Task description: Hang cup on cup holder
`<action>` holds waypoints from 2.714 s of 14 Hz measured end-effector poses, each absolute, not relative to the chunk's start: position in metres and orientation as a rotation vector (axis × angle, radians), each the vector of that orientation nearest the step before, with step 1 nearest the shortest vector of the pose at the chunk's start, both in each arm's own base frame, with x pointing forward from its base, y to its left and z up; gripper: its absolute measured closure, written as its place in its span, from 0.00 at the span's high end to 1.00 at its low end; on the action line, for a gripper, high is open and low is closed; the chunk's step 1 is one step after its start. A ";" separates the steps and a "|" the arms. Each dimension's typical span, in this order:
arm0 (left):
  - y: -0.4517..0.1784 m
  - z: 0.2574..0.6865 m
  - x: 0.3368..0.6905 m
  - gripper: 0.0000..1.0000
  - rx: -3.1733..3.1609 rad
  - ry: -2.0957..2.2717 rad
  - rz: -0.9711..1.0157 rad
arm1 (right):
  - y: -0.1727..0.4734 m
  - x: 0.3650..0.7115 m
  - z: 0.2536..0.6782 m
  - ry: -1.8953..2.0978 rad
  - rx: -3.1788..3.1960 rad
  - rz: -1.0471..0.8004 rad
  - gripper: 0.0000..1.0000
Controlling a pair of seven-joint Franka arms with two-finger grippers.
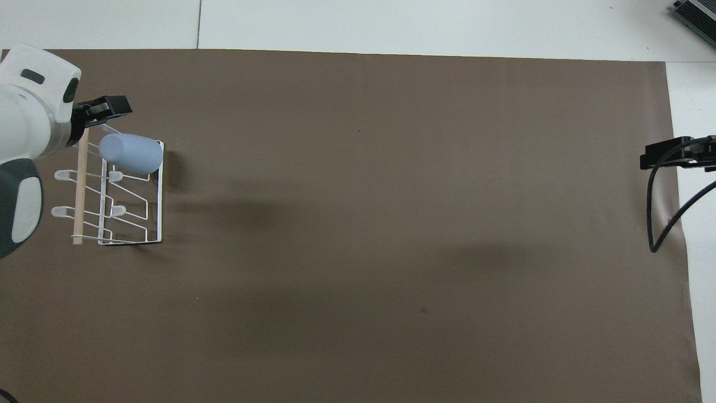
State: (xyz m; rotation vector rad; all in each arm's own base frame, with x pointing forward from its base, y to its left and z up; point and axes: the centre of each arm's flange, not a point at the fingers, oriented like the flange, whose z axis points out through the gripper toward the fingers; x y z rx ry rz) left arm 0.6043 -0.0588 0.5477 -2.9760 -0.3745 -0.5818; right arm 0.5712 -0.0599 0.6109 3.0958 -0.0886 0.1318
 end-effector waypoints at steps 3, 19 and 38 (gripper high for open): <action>-0.052 0.593 0.589 1.00 -3.043 -0.206 -0.404 | -0.056 0.565 0.625 -0.078 3.097 0.169 1.00; -0.040 0.637 0.552 1.00 -3.148 0.059 -0.030 | -0.056 0.563 0.626 -0.078 3.097 0.172 1.00; -0.030 0.641 0.535 1.00 -3.166 0.121 0.031 | -0.056 0.563 0.626 -0.078 3.097 0.172 1.00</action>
